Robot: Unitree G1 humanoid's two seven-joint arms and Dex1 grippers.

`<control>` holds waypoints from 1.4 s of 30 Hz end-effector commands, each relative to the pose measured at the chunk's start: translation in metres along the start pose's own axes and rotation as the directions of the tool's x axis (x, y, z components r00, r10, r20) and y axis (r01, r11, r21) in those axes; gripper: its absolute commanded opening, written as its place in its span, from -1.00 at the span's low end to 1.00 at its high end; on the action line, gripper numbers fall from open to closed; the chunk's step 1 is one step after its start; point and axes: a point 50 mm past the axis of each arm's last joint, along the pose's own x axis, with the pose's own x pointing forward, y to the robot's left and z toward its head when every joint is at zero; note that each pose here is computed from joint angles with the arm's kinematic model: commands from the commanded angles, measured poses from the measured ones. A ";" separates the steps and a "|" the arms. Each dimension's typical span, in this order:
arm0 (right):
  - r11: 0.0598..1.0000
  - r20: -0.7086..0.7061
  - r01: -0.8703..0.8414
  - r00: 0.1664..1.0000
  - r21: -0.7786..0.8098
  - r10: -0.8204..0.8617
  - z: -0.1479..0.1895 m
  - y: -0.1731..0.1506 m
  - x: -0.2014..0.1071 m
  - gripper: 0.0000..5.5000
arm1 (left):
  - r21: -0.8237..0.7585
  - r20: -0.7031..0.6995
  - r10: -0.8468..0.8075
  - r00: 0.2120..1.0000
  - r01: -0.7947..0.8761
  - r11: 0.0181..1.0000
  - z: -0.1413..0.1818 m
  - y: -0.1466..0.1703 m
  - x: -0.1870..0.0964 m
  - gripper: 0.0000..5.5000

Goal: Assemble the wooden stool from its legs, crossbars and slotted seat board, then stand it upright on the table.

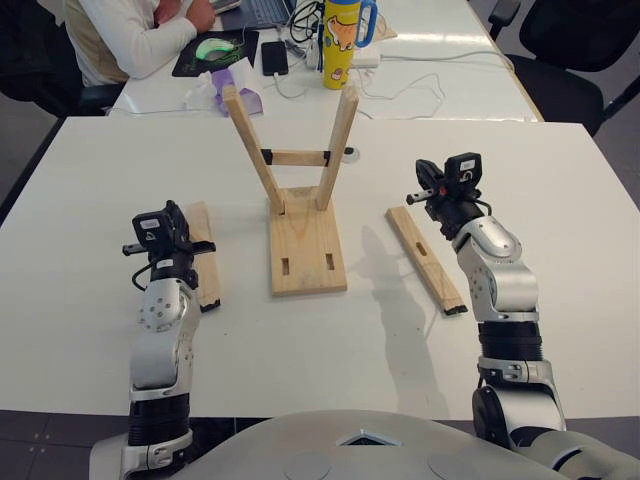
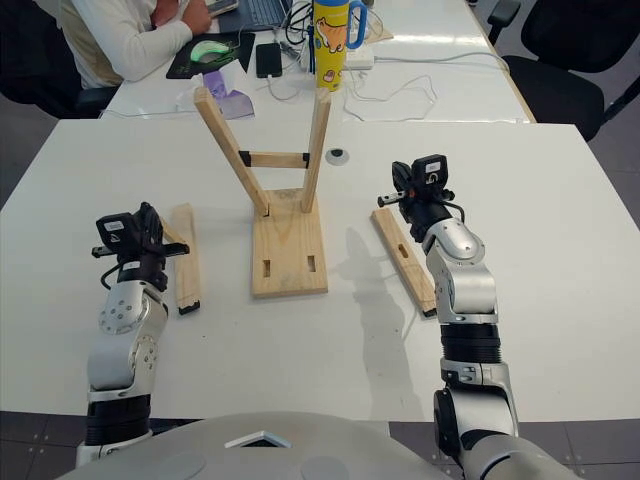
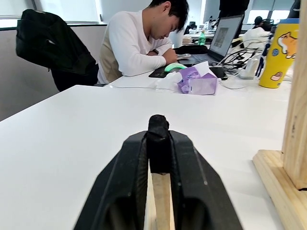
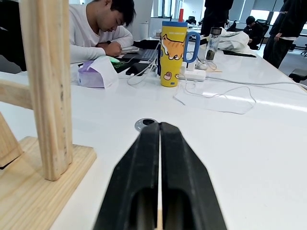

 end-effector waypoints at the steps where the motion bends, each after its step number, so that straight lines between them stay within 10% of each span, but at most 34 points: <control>1: 1.000 0.011 0.010 1.000 -0.002 -0.010 0.002 -0.002 0.000 -1.00 | -0.035 -0.257 -0.036 0.966 0.028 0.999 -0.059 0.008 -0.024 -0.83; 29: 1.000 0.014 0.021 1.000 0.019 -0.022 0.001 0.001 -0.001 -1.00 | 0.173 -0.060 -0.145 0.988 0.153 0.973 0.002 0.017 -0.003 -0.53; 42: 1.000 0.018 0.024 1.000 0.017 -0.024 0.002 0.000 0.000 -1.00 | 0.170 0.352 -0.190 0.917 0.137 0.976 0.119 0.007 0.016 -0.53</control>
